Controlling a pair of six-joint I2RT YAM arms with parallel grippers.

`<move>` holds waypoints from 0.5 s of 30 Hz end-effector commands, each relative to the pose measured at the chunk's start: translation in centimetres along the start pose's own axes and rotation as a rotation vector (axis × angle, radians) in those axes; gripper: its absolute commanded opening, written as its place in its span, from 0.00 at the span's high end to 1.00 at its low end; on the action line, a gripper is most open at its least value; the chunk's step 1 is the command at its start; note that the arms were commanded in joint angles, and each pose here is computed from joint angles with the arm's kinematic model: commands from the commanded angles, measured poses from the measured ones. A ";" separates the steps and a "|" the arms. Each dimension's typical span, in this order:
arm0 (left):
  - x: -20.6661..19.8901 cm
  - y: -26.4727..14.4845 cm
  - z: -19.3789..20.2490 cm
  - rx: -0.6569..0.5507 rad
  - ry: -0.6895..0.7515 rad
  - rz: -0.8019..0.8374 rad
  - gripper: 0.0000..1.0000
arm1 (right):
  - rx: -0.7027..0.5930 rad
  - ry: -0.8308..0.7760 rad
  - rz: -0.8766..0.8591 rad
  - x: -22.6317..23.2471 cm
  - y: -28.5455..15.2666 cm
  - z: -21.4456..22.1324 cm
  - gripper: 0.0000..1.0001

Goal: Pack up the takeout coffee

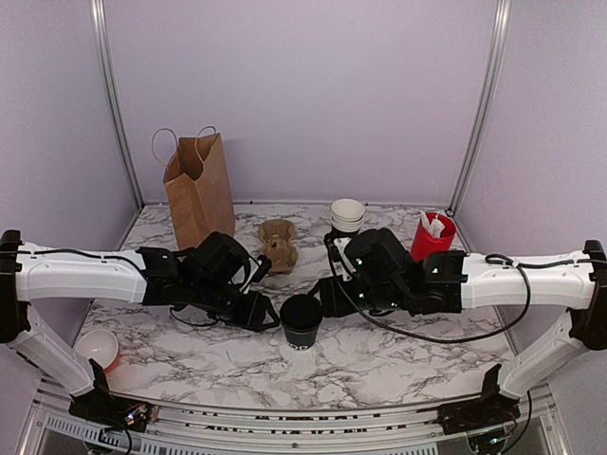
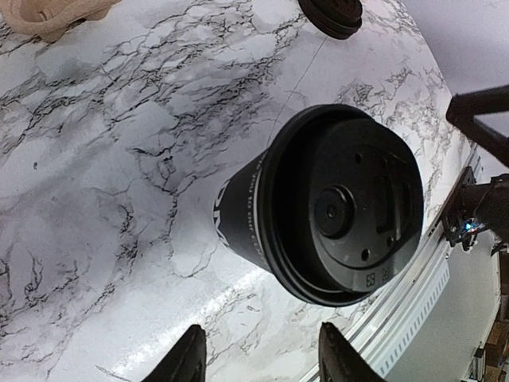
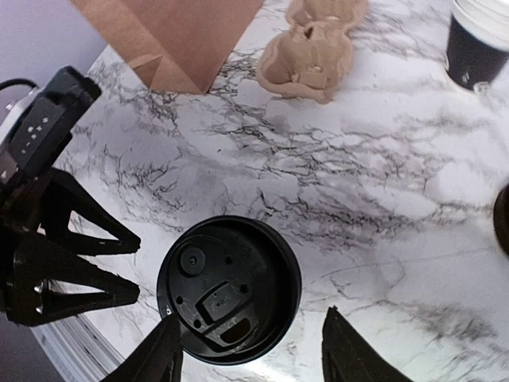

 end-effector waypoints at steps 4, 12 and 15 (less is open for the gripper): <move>-1.1 -0.2 0.2 -0.028 -0.019 -0.017 0.55 | 0.088 -0.374 -0.068 1.5 0.3 -2.4 0.46; -1.6 0.6 0.3 -0.031 -0.027 -0.025 0.56 | 0.112 -0.347 -0.055 -0.1 1.9 -3.3 0.46; -1.7 1.0 0.0 -0.030 -0.018 -0.028 0.56 | 0.129 -0.323 -0.044 -0.3 2.3 -2.9 0.48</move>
Point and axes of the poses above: each gripper's point midway between its finger pads, its own y axis out along the fingers, its own x axis along the line the jaws close on, z = x × y, the point moved 10 cm from there along -y, back along the fingers, and after that the axes turned 6 degrees about y, right-handed, at the moved point
